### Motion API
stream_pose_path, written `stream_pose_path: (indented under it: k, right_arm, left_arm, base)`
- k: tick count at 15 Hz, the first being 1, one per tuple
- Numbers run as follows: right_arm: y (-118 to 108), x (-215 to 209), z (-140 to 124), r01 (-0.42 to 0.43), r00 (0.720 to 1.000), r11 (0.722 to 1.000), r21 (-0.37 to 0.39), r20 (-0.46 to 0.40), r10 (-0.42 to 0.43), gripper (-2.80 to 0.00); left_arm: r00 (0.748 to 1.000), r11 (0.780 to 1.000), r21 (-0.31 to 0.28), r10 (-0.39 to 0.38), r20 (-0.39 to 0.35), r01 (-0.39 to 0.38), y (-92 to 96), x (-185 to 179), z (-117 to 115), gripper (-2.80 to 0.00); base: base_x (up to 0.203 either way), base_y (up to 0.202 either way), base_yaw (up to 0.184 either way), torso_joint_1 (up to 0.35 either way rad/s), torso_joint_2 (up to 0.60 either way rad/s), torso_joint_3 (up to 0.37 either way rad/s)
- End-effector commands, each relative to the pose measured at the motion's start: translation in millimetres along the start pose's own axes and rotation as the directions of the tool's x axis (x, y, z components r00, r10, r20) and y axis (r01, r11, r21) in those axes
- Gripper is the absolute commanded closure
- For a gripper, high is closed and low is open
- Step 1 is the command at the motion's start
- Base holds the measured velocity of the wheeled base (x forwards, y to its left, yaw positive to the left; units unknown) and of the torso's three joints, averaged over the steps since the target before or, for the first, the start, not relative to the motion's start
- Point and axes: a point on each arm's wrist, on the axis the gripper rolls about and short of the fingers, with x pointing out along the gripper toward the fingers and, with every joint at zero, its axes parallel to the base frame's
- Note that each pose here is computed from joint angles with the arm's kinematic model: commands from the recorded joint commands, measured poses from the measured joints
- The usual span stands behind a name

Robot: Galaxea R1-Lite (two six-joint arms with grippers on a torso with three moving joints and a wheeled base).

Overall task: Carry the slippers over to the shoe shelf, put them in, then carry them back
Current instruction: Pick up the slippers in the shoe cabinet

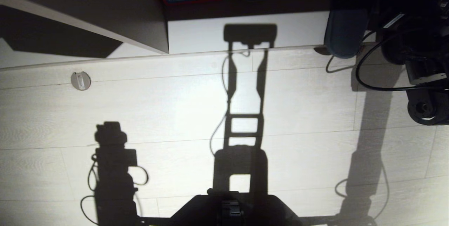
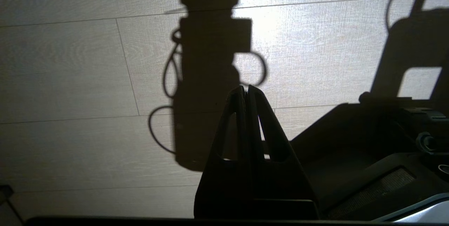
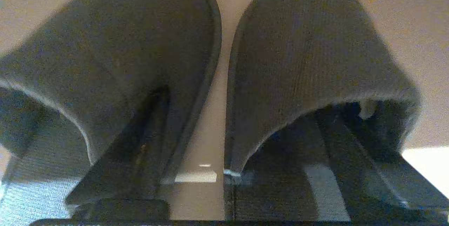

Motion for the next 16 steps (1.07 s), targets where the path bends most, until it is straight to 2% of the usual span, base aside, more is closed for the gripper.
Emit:
stream_pose_path:
  k: [1,11,16]
  right_arm:
    - [-0.1,-0.8,7.1,0.0,1.0,1.0,0.002,0.016,0.0,-2.8]
    - [-1.4,-17.0,24.3,0.006,1.0,1.0,-0.003,-0.017,-0.006,-2.8]
    - [-2.1,-33.0,27.4,0.003,0.997,1.0,-0.004,-0.08,-0.003,-2.8]
  left_arm:
    - [1.0,1.0,-0.001,0.001,0.001,-0.001,0.0,0.0,0.1,0.0]
    - [1.0,1.0,-0.001,0.0,0.001,0.0,0.0,0.0,0.1,0.0]
    - [1.0,1.0,-0.001,0.0,0.001,0.0,0.0,0.0,0.1,0.0]
  base:
    - [0.0,0.0,0.0,0.0,0.0,0.0]
    - [0.0,0.0,0.0,0.0,0.0,0.0]
    - [0.0,0.0,0.0,0.0,0.0,0.0]
